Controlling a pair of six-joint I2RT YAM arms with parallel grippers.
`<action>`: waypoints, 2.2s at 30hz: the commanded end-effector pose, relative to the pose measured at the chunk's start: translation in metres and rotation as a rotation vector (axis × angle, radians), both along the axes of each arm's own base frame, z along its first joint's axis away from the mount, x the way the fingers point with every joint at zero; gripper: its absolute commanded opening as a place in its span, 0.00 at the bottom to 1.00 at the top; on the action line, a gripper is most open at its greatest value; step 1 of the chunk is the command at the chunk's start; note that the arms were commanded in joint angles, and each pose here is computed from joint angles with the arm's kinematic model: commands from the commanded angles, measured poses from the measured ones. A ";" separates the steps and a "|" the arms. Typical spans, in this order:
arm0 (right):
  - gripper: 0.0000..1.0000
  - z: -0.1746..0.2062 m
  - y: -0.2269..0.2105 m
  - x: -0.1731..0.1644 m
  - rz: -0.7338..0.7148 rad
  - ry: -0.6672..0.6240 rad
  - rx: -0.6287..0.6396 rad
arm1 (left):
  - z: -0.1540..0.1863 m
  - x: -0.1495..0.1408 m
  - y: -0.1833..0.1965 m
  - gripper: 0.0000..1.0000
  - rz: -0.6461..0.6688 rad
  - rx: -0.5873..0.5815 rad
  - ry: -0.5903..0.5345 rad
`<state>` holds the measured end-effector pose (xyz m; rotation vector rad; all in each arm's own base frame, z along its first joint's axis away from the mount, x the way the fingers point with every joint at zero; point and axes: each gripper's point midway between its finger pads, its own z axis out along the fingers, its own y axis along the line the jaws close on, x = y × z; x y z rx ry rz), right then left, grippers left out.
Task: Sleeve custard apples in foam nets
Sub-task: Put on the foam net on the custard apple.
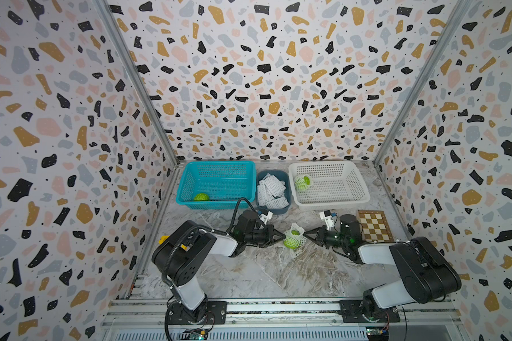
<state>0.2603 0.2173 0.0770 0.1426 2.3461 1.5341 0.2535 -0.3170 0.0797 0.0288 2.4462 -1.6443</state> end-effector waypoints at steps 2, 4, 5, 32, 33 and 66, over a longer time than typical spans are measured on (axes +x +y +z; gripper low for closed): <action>0.00 0.007 0.002 -0.003 0.017 -0.035 0.002 | 0.012 -0.003 0.002 0.00 -0.006 -0.043 -0.029; 0.00 0.006 0.001 -0.002 0.015 -0.037 -0.006 | 0.010 -0.006 0.005 0.00 -0.004 -0.033 -0.026; 0.00 0.006 0.001 -0.001 0.014 -0.038 -0.009 | 0.007 -0.006 0.006 0.00 -0.002 -0.022 -0.025; 0.00 -0.018 0.004 0.003 0.021 -0.015 -0.100 | -0.024 -0.010 0.010 0.00 -0.011 0.055 0.029; 0.00 -0.019 0.003 0.004 0.020 -0.017 -0.104 | -0.024 -0.009 0.010 0.00 -0.011 0.056 0.029; 0.00 -0.017 0.006 0.004 0.028 -0.093 -0.207 | -0.010 -0.007 0.005 0.00 -0.035 0.089 0.006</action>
